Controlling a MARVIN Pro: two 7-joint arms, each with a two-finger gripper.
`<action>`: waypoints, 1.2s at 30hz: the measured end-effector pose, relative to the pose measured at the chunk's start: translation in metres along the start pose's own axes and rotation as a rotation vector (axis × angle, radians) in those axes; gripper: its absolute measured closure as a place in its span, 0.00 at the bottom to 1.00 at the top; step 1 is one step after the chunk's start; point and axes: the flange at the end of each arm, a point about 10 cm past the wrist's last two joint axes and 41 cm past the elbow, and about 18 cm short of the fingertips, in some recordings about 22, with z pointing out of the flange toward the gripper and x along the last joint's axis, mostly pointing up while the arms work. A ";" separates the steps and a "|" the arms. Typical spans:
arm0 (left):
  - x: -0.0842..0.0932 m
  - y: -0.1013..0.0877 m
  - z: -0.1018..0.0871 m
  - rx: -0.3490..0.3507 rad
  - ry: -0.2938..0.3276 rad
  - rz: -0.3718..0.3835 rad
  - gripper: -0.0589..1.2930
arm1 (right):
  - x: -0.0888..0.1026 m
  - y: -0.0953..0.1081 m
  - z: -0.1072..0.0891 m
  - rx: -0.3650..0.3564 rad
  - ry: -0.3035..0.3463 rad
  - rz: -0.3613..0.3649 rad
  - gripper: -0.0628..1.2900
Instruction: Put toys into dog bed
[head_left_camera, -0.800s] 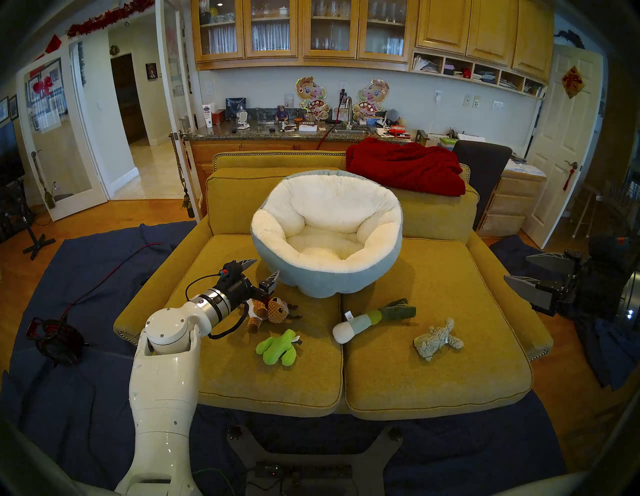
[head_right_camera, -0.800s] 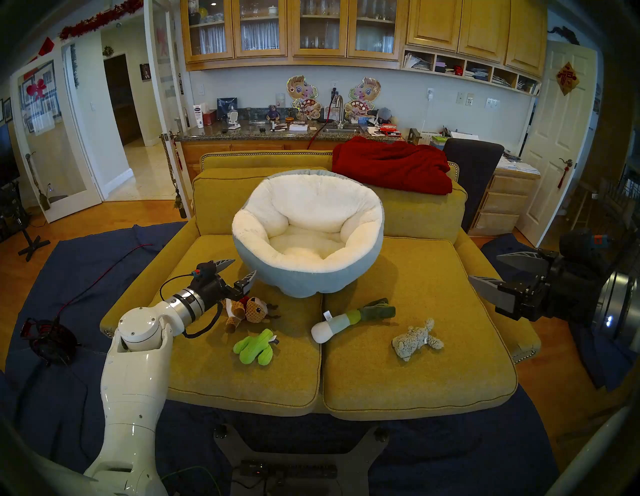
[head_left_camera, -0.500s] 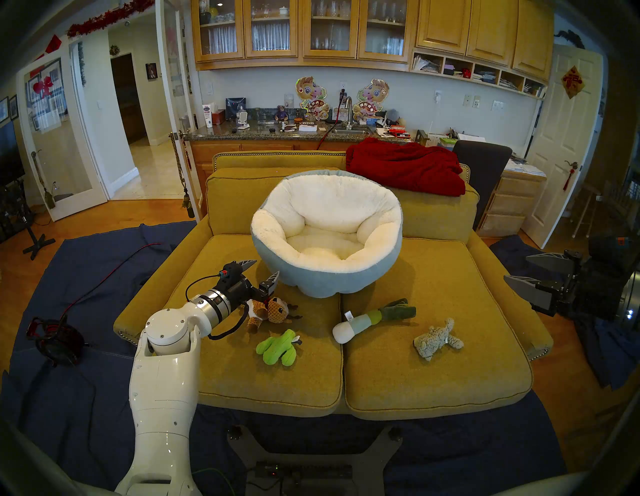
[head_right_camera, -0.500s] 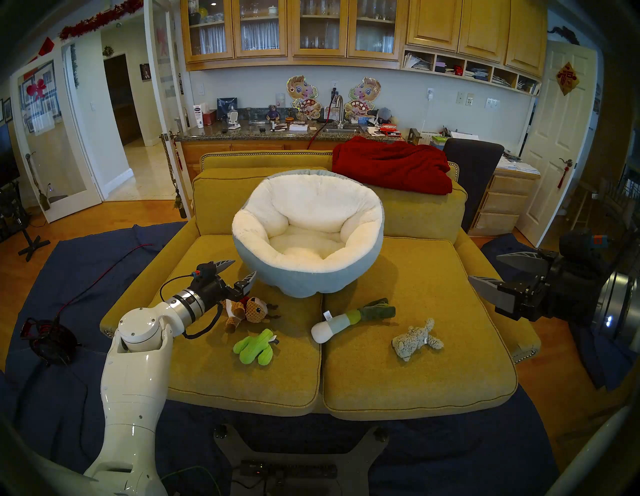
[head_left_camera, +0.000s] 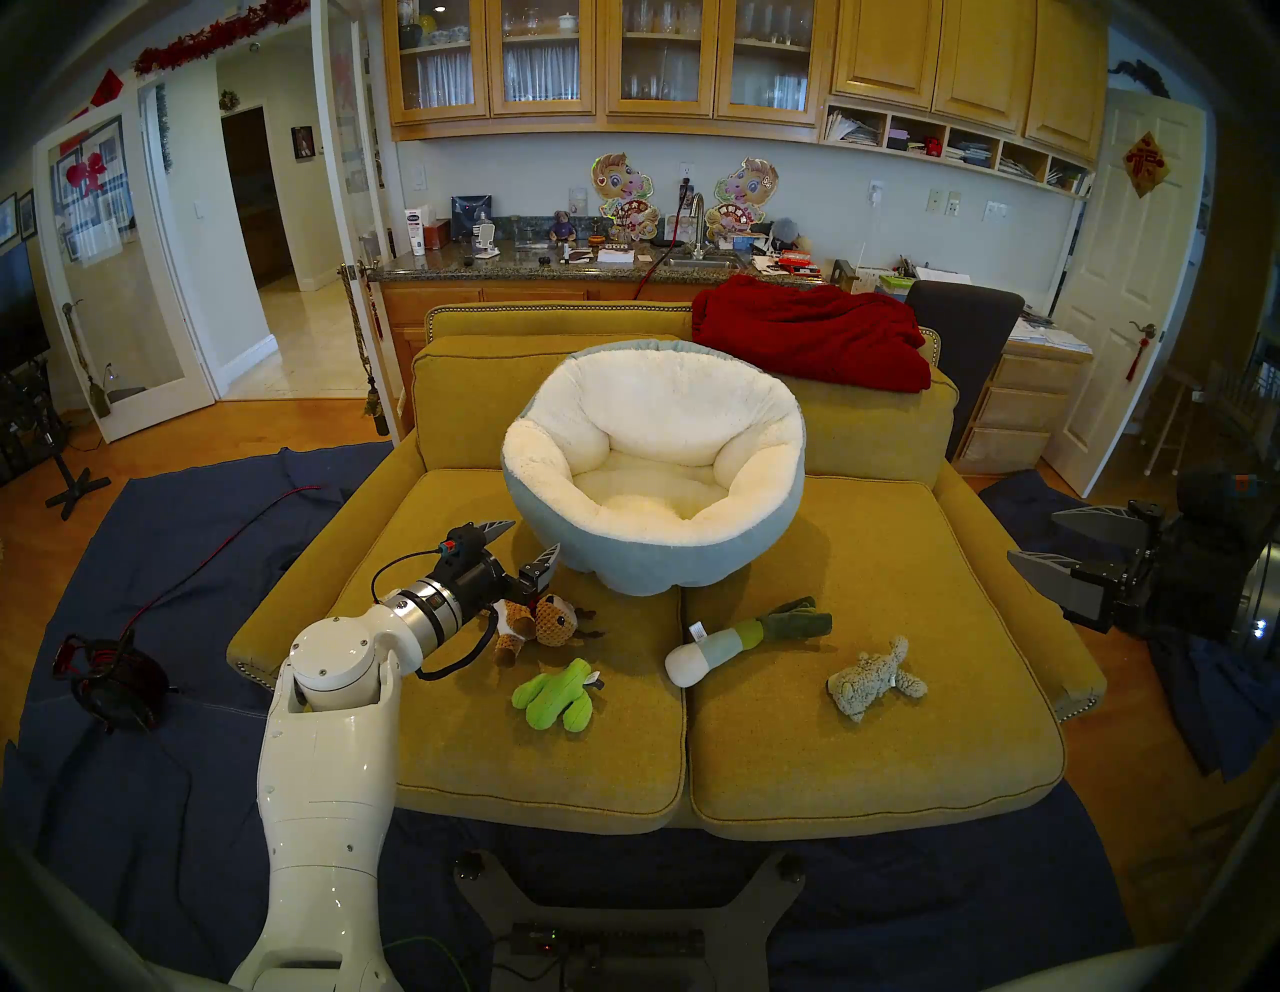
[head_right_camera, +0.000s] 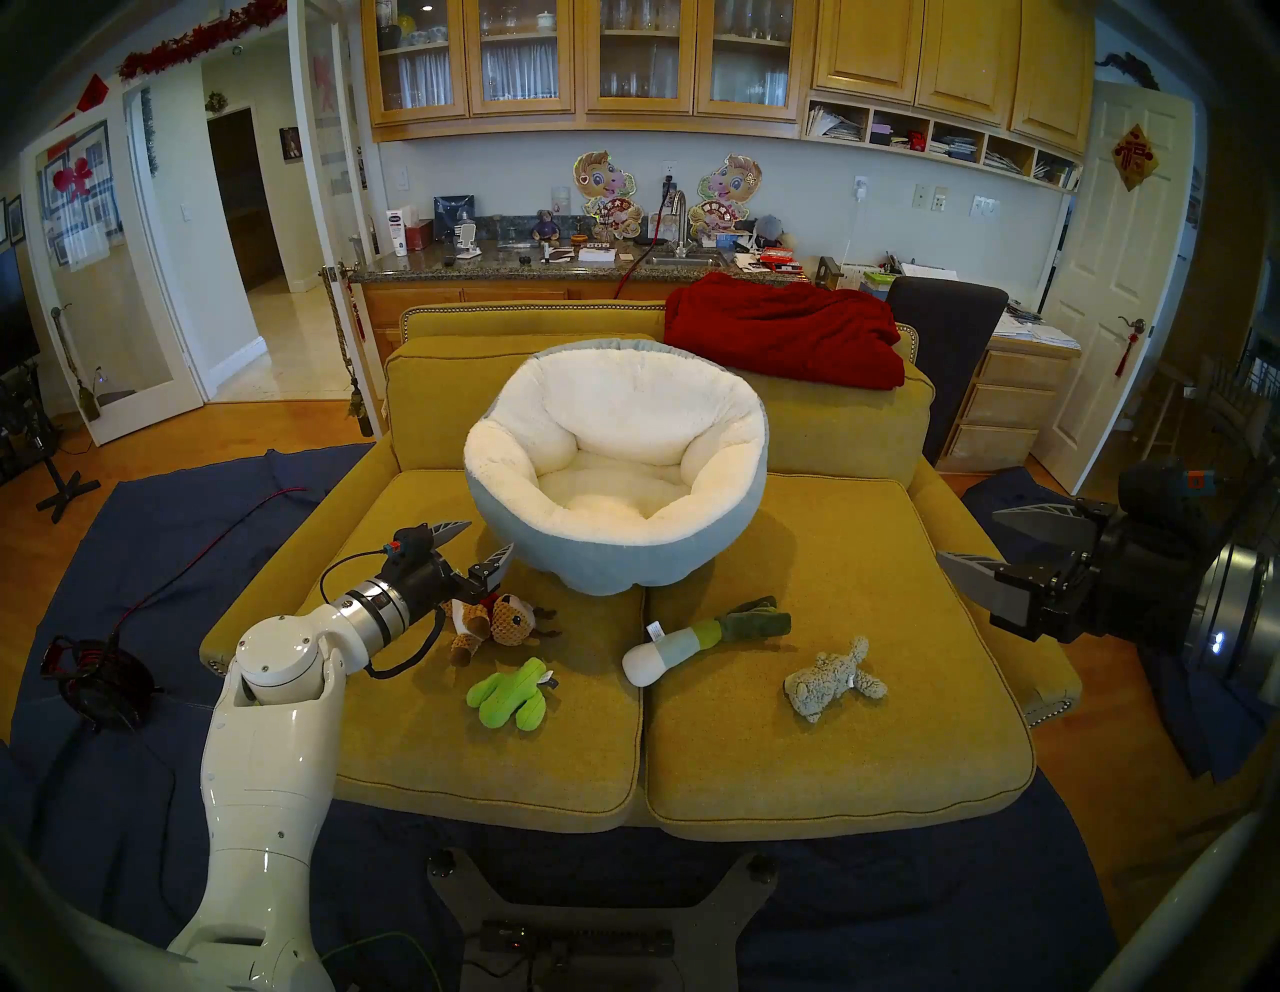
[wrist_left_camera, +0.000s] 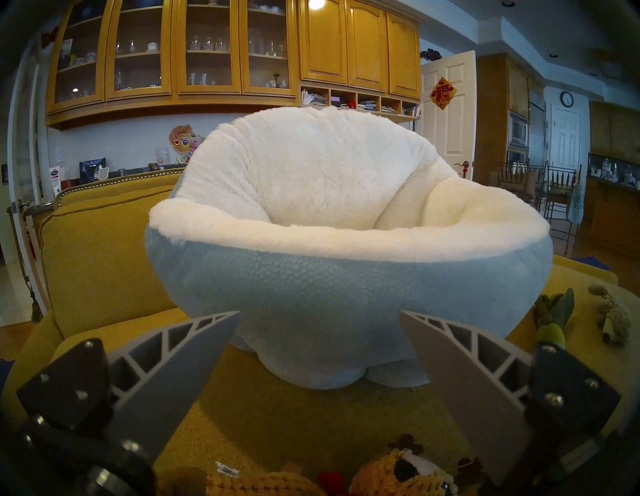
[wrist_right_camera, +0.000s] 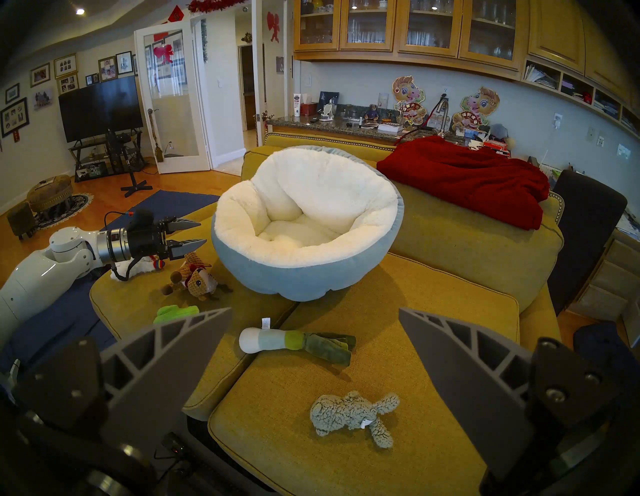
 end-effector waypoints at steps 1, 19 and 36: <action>0.003 0.000 -0.001 -0.003 0.002 0.003 0.04 | 0.000 0.000 0.000 0.000 0.000 0.000 0.02; 0.055 -0.010 -0.018 0.054 -0.071 -0.013 0.04 | 0.000 0.000 0.000 0.000 0.000 0.001 0.02; 0.070 -0.008 -0.023 -0.048 -0.262 -0.165 0.04 | 0.000 0.000 0.000 0.000 0.000 0.001 0.02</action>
